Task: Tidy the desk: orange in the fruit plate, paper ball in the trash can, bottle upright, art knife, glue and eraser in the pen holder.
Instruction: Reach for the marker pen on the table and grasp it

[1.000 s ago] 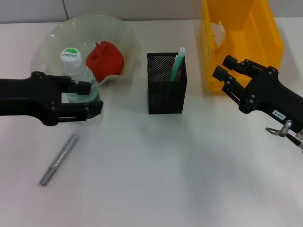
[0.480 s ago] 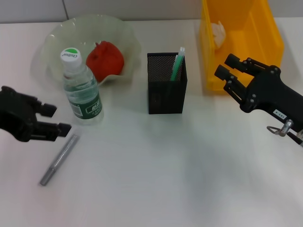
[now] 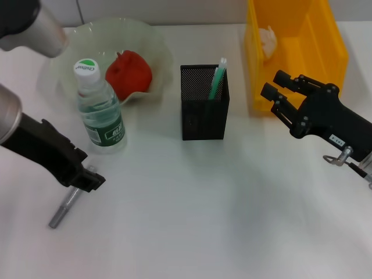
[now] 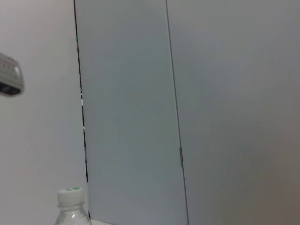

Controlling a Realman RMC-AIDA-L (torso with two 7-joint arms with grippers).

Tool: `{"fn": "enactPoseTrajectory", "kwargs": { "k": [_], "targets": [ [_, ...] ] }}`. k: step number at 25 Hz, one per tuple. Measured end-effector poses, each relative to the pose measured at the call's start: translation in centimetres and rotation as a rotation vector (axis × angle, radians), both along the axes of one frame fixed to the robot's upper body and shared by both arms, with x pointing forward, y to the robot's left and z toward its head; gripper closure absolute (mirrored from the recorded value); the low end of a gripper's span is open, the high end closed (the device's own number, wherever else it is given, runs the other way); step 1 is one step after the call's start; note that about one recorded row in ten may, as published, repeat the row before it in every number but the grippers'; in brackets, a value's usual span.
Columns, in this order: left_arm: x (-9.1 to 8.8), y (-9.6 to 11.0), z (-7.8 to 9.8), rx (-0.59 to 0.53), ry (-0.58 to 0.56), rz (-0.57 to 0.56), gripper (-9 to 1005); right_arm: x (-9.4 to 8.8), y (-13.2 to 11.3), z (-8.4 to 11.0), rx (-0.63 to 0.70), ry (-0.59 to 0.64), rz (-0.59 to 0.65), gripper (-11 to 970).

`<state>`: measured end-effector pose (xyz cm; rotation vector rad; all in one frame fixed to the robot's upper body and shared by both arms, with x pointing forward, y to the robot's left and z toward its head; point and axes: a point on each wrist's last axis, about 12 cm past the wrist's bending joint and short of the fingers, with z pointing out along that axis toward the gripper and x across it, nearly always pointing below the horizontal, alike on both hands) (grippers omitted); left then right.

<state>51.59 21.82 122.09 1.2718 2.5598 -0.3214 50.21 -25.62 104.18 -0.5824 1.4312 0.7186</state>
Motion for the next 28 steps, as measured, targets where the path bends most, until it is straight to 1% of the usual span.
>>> {"fn": "enactPoseTrajectory", "kwargs": {
  "k": [5, 11, 17, 21, 23, 25, 26, 28],
  "targets": [
    [1.2, -0.6, -0.9, -0.012, 0.041, 0.031, 438, -0.2, 0.1, -0.4, -0.018, -0.002, -0.005, 625],
    [2.3, 0.1, -2.8, -0.023, 0.075, 0.087, 444, -0.4, -0.1, -0.6, -0.012, 0.006, -0.018, 624],
    [2.7, 0.9, -2.9, -0.019, 0.073, 0.117, 449, -0.4, -0.3, -0.8, -0.016, 0.005, -0.043, 625],
    [3.1, 1.2, -3.5, 0.036, 0.086, 0.144, 453, -0.2, -0.3, -0.8, -0.019, 0.009, -0.048, 625],
    [3.3, 1.1, -4.0, 0.053, 0.114, 0.15, 455, -0.1, -0.3, -0.8, -0.021, 0.01, -0.048, 625],
    [3.3, 1.1, -4.0, 0.053, 0.114, 0.15, 457, 0.0, -0.2, -0.8, -0.023, 0.01, -0.048, 624],
    [3.5, 0.9, -4.4, 0.056, 0.142, 0.153, 458, 0.1, -0.2, -0.8, -0.026, 0.011, -0.049, 624],
    [3.7, 0.7, -4.7, 0.057, 0.156, 0.15, 460, 0.4, -0.1, -0.8, -0.034, 0.015, -0.052, 624]
  ]
}}
